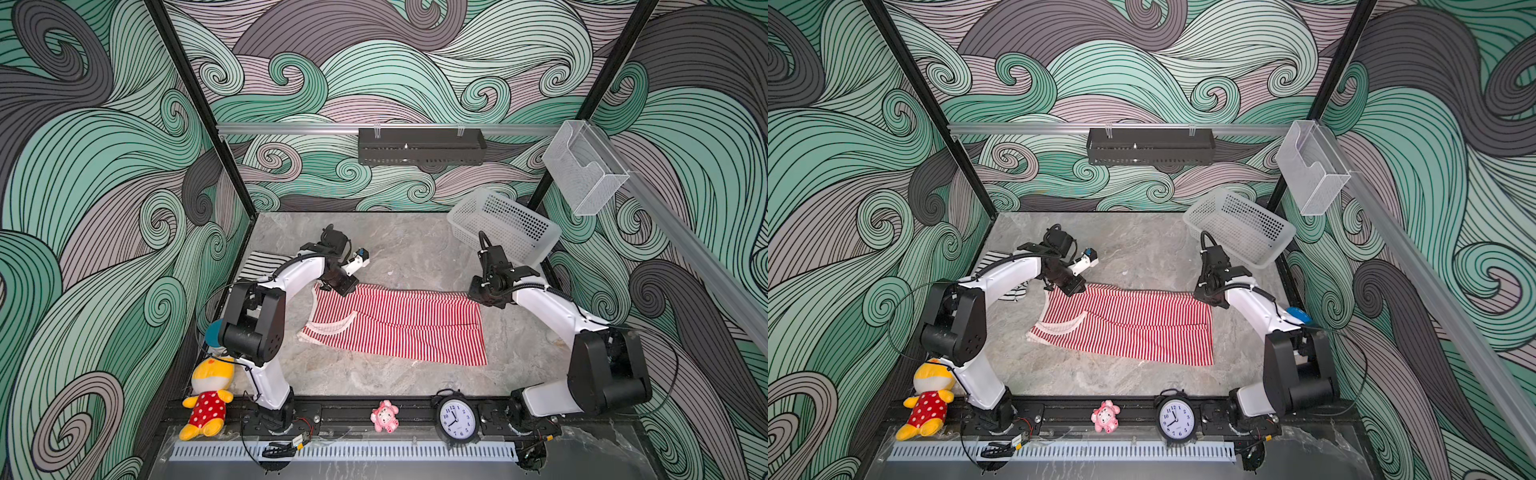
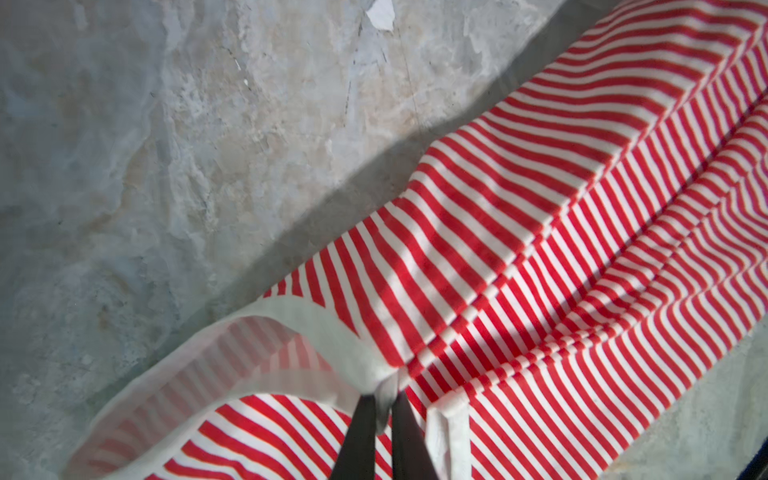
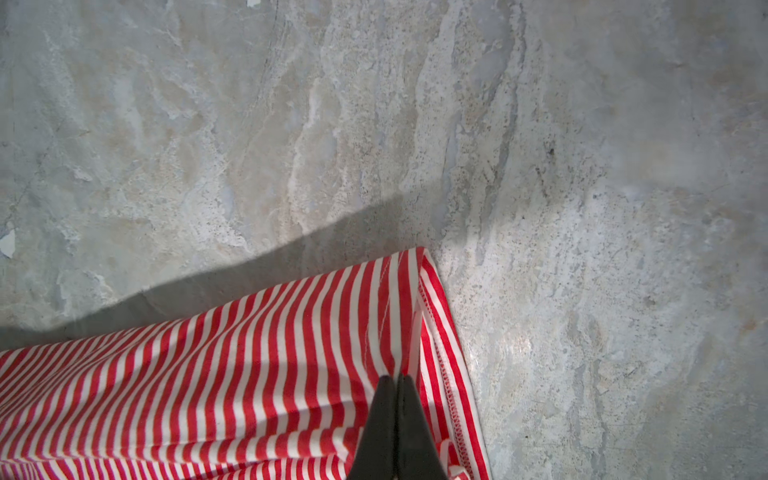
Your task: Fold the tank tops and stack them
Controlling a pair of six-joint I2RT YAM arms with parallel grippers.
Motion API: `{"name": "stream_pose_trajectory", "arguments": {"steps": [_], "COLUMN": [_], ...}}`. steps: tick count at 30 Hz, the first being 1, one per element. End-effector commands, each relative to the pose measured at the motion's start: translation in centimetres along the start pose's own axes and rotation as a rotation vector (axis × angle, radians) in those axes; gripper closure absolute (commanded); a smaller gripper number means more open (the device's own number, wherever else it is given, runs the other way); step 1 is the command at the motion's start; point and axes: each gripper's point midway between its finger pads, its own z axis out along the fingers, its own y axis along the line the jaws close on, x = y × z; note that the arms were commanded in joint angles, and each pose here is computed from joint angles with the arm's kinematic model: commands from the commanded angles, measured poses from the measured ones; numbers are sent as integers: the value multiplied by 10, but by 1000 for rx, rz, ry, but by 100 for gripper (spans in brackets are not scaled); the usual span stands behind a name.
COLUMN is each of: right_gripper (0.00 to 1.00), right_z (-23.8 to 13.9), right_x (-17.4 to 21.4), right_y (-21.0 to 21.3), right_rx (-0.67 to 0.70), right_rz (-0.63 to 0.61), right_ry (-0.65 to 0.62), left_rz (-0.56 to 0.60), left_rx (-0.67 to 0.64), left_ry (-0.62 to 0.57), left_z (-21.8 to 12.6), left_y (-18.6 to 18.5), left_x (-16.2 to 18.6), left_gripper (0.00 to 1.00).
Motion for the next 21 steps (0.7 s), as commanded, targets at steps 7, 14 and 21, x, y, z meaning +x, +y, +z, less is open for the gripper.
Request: {"name": "stream_pose_trajectory", "arguments": {"steps": [7,14,21], "right_gripper": [100,100,75], "right_z": [14,17,7], "right_x": [43,58,64], "right_y": [-21,-31,-39], "right_rx": [27,37,51], "right_rz": [44,67,88], "right_ry": [54,66,54], "left_rz": [52,107,123], "left_rx": [43,33,-107], "left_ry": [69,157,90], "left_z": [11,21,-1], "left_y": [-32,-50,-33], "left_x": [34,63,55], "left_gripper": [88,86,84]}}
